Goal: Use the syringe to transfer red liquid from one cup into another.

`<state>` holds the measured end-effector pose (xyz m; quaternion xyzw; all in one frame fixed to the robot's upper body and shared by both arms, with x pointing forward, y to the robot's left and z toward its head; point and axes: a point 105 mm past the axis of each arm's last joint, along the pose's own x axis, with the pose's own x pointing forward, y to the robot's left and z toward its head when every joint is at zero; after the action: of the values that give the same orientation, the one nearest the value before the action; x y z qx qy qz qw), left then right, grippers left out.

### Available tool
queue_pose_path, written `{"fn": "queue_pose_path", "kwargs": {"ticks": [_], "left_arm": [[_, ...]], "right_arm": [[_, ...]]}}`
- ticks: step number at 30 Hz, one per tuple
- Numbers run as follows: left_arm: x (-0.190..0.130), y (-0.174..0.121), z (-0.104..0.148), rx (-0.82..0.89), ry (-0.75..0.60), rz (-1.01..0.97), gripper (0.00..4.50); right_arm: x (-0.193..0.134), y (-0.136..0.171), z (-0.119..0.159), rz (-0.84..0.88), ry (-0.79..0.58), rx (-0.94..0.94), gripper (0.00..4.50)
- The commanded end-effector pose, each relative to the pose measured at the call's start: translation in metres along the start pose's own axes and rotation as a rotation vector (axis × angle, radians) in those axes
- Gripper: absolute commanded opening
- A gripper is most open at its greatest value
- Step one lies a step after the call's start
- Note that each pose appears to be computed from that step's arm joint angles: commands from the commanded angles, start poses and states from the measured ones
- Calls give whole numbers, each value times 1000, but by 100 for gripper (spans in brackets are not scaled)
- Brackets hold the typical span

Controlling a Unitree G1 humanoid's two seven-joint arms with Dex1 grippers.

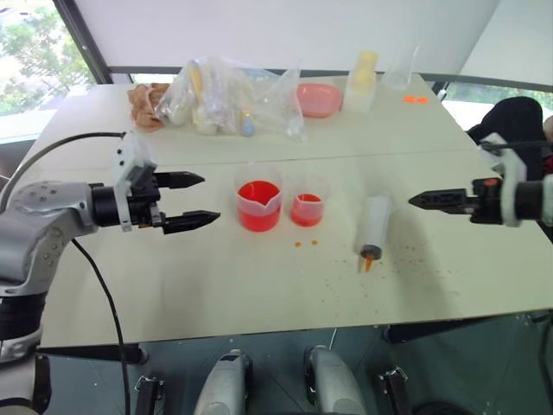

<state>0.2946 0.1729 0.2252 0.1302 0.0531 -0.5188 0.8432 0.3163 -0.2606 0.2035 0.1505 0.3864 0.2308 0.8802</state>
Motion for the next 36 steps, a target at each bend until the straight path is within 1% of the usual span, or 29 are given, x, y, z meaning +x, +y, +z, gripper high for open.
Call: {"fn": "queue_pose_path", "kwargs": {"ticks": [1, 6, 10, 12, 15, 17, 18, 20, 22, 23, 24, 25, 26, 29, 30, 32, 34, 35, 36], "left_arm": [[0, 2, 7, 42, -29, 10, 450], [8, -1, -1, 19, -65, 23, 450], [12, -5, -7, 5, -83, 40, 450], [12, -9, -12, 2, -75, 54, 450], [11, -11, -15, -1, -80, 76, 450], [11, -11, -14, -5, -98, 89, 450], [13, -11, -15, -6, -101, 94, 450], [15, -12, -18, -7, -99, 97, 450], [17, -13, -19, -6, -95, 100, 450], [16, -13, -19, -5, -95, 101, 450], [16, -13, -19, -5, -96, 103, 450], [16, -12, -19, -4, -95, 104, 450], [15, -12, -19, -3, -94, 105, 450], [15, -10, -19, 0, -90, 108, 450], [14, -9, -18, 1, -90, 110, 450], [10, -3, -16, -1, -94, 121, 450], [2, 6, -10, -21, -121, 138, 450], [-2, 11, -6, -31, -136, 146, 450], [-7, 17, -3, -40, -149, 154, 450]], "right_arm": [[15, 3, 3, -13, 63, 25, 448], [45, 10, 7, -33, 142, 59, 448], [66, 10, 3, -89, 203, 70, 448], [76, 7, -1, -140, 241, 67, 448], [85, -7, -12, -227, 295, 38, 448], [93, -15, -23, -249, 326, 52, 448], [98, -17, -23, -256, 323, 43, 448], [106, -16, -19, -254, 301, 20, 395], [110, -18, -13, -272, 277, 3, 312], [111, -19, -12, -280, 273, 3, 251], [112, -20, -12, -283, 273, 4, 201], [112, -20, -12, -286, 275, 3, 165], [113, -21, -14, -285, 280, 15, 147], [113, -22, -18, -281, 287, 14, 147], [111, -17, -13, -249, 266, 8, 147], [106, -3, 6, -168, 183, -62, 147], [90, 32, 48, -35, -9, -244, 147], [74, 54, 68, 23, -107, -425, 147], [61, 74, 80, 54, -180, -592, 147]]}}
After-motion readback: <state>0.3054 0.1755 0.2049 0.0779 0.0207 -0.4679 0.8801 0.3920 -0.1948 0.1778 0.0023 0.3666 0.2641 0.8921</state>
